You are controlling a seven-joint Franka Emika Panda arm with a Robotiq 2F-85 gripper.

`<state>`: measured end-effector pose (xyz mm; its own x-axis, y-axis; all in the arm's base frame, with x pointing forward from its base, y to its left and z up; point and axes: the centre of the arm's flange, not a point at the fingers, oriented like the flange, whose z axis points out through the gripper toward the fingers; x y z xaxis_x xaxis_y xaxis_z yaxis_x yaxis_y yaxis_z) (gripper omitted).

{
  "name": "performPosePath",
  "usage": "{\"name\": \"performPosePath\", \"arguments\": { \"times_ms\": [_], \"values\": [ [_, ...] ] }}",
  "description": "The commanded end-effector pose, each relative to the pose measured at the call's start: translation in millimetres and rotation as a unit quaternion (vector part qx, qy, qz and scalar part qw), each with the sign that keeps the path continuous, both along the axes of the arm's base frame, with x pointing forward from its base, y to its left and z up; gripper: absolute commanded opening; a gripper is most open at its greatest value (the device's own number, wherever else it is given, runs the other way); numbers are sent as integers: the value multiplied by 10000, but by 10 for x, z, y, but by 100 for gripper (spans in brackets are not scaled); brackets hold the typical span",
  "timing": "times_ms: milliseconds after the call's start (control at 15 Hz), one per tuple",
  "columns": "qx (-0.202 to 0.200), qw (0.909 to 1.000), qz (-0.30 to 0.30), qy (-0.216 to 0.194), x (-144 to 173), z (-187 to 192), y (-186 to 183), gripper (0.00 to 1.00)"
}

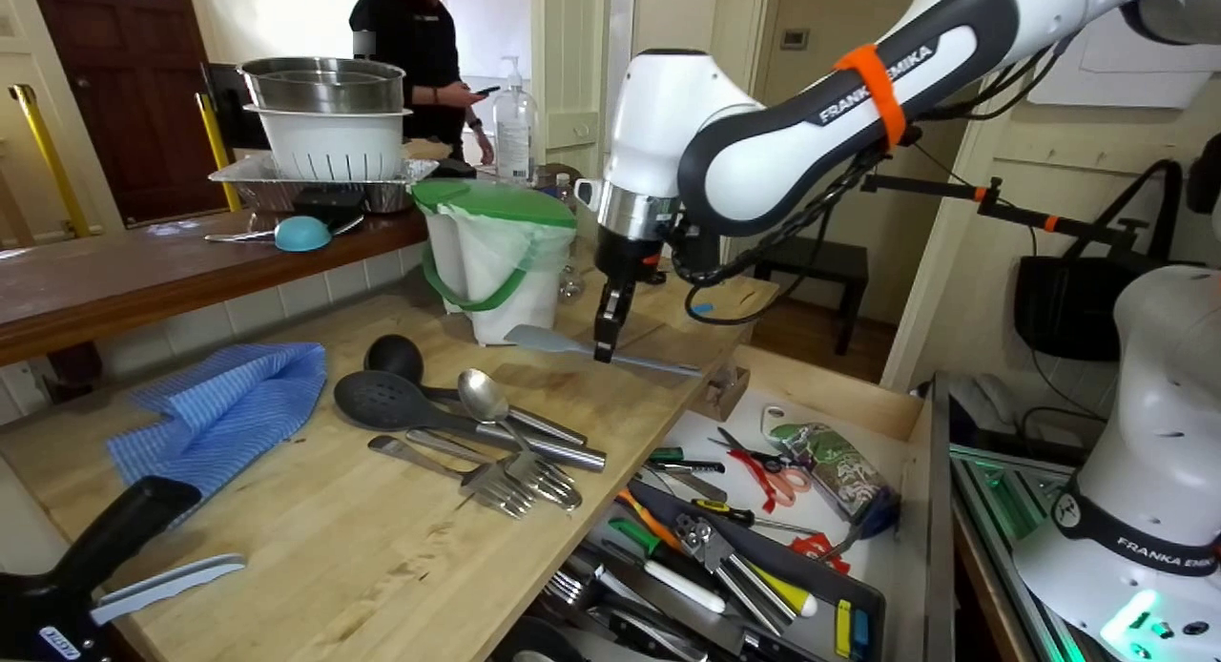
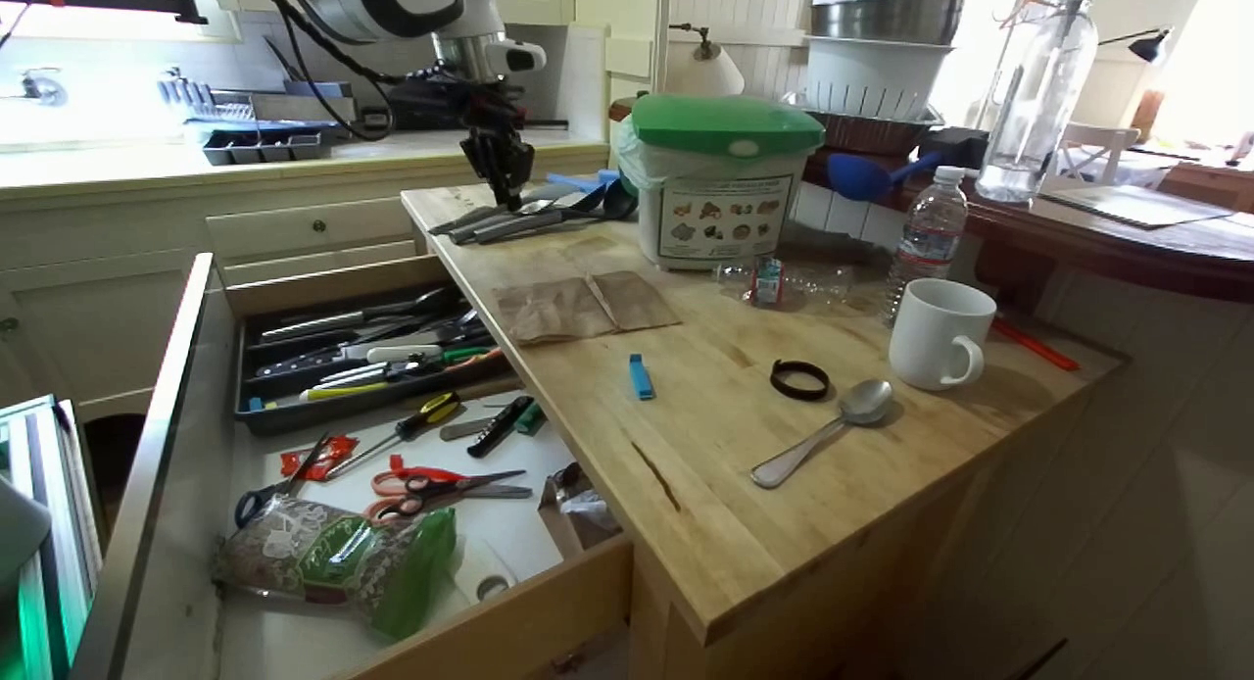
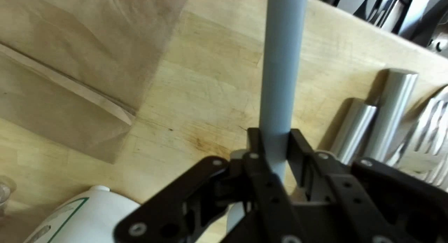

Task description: Move the black and grey ladle in the drawer to the left, pick up the plastic grey spatula from the table and put it in the drawer

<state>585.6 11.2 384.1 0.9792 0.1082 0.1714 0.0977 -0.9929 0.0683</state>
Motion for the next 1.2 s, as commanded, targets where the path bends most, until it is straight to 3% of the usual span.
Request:
{"name": "performPosePath", "arguments": {
  "times_ms": [0, 267, 467, 667, 867, 1000, 1133],
  "values": [
    [122, 9978, 642, -129, -640, 354, 56, 6],
    [459, 9852, 1653, -72, -968, 384, 242, 6],
    [624, 9677, 2443, -12, -1145, 289, 414, 6],
    [696, 9433, 3246, 12, -1274, 222, 600, 6],
    [733, 9131, 4010, 15, -1311, 183, 726, 6],
    [889, 8927, 4412, 241, -1235, 90, 800, 6],
    [1037, 8779, 4617, 731, -1136, -71, 893, 6]
  ]
}}
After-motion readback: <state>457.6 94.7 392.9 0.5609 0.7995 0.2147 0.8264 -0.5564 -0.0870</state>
